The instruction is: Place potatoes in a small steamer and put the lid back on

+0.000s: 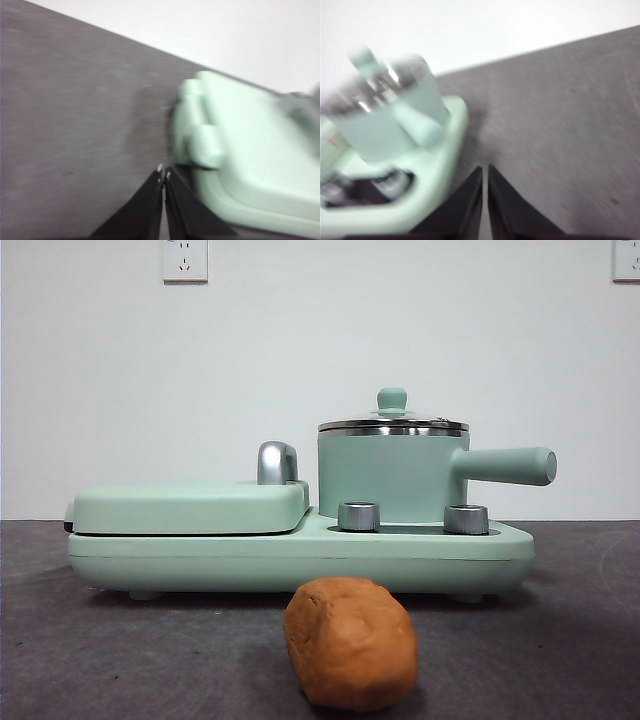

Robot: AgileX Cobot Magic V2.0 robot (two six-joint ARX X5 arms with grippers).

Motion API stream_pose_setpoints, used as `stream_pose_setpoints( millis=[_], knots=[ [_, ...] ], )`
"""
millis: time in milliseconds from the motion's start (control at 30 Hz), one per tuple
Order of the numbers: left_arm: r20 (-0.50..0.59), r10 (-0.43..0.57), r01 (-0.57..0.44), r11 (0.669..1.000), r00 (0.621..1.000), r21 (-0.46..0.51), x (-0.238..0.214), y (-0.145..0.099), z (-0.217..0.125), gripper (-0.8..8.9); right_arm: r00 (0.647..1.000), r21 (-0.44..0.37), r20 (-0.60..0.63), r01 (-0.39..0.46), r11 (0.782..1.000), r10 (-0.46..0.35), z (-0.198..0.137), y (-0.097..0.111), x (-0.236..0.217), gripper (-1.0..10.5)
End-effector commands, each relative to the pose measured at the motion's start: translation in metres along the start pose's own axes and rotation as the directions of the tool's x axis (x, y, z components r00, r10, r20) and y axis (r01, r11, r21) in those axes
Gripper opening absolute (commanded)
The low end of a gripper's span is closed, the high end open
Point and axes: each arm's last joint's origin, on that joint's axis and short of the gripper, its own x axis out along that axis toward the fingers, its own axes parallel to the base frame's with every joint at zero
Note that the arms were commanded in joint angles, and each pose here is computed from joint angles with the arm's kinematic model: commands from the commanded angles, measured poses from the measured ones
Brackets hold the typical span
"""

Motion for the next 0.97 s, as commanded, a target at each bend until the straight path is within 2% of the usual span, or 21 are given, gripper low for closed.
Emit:
stream_pose_setpoints(
  millis=[33,133,300,433,600,733,867,967],
  knots=[
    [0.058,-0.093,0.096,0.994,0.994,-0.049,-0.01,-0.013,0.025,0.09,0.998,0.094,0.05,-0.037,0.995,0.032,0.024,0.011,-0.01,0.1],
    [0.064,-0.13,0.133,0.989,0.989,-0.057,-0.02,-0.022,0.044,0.09,0.998,0.106,0.044,-0.049,0.993,0.045,0.045,0.022,-0.023,0.1],
    [0.055,-0.155,0.158,0.987,0.986,-0.042,-0.037,-0.038,0.078,0.09,0.983,0.093,-0.032,-0.179,0.979,0.183,0.076,0.041,-0.039,0.1],
    [0.062,-0.175,0.175,0.985,0.983,0.0,-0.048,-0.052,0.109,0.09,0.955,0.123,-0.129,-0.251,0.96,0.266,0.094,0.052,-0.048,0.1],
    [0.042,-0.241,0.239,0.97,0.97,0.036,-0.047,-0.065,0.139,0.09,0.913,0.115,-0.208,-0.334,0.935,0.352,0.108,0.06,-0.049,0.1],
    [-0.024,-0.325,0.326,0.945,0.945,0.033,-0.038,-0.073,0.156,0.09,0.876,0.112,-0.263,-0.388,0.915,0.404,0.117,0.064,-0.046,0.1],
    [-0.121,-0.42,0.422,0.906,0.9,-0.005,-0.024,-0.079,0.166,0.09,0.839,0.106,-0.306,-0.44,0.892,0.451,0.123,0.067,-0.039,0.1],
    [-0.173,-0.456,0.457,0.889,0.873,-0.035,-0.012,-0.081,0.172,0.09,0.81,0.11,-0.335,-0.475,0.873,0.482,0.127,0.067,-0.031,0.1]
  ],
)
